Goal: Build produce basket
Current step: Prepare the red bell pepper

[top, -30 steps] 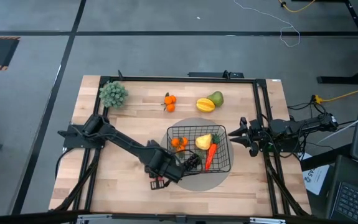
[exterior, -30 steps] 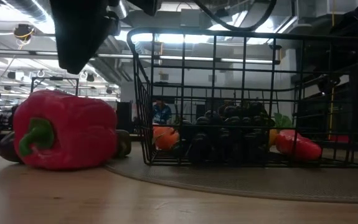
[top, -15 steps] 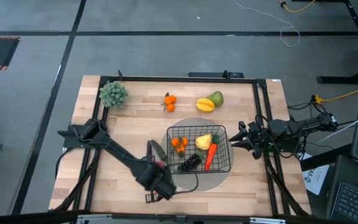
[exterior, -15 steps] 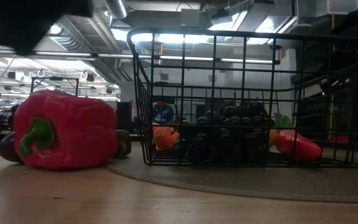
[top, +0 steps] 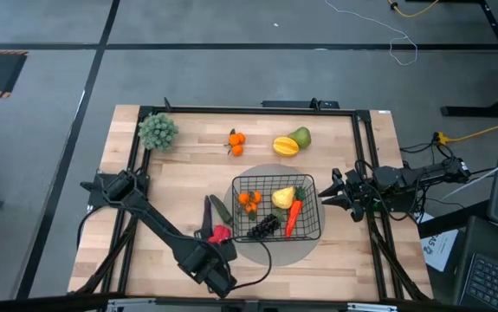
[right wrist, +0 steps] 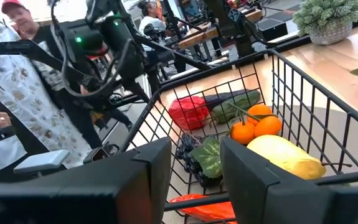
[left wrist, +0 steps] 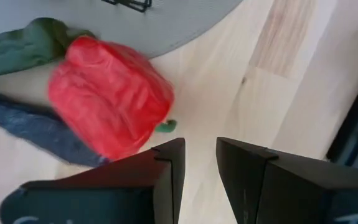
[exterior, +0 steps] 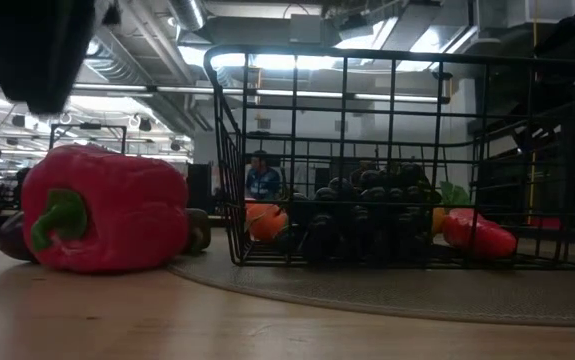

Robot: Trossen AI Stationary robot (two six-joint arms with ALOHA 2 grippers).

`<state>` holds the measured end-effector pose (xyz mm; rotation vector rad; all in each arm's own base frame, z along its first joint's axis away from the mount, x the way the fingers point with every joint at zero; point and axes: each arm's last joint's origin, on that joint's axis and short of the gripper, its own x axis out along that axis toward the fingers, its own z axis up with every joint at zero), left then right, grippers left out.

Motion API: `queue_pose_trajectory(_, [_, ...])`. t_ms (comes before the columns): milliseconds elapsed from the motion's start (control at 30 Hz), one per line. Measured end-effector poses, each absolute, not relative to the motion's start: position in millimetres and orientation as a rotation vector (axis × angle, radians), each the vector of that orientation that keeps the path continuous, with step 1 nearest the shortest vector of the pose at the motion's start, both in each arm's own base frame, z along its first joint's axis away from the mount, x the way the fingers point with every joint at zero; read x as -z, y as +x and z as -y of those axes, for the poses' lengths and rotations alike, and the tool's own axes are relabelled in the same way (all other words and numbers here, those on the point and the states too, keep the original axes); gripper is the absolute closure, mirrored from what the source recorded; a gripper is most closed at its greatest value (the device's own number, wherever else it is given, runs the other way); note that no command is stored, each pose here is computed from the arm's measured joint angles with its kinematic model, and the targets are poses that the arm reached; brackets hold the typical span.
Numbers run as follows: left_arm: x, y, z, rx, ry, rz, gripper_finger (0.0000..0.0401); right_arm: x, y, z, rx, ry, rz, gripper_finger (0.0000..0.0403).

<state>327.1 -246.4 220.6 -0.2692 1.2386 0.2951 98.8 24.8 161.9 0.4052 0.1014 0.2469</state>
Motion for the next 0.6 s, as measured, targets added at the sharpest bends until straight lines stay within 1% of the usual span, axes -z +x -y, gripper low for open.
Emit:
queue_pose_trajectory(167, [-206.1,329.0,240.0,-0.298,-0.246,-1.242,0.0321,-161.8,98.8,-24.9,-0.247,0.406,-0.102,0.0272])
queue_pose_trajectory(433, [-185.1,335.1,219.1,-0.389,-0.257,-1.227,0.0321,-161.8,98.8,-24.8,-0.244,0.459,-0.108,0.0272])
queue_pose_trajectory(600, [-174.7,327.5,213.2,-0.476,-0.271,-1.259,0.0321,-162.0,98.8,-24.8,-0.244,0.458,-0.108,0.0272])
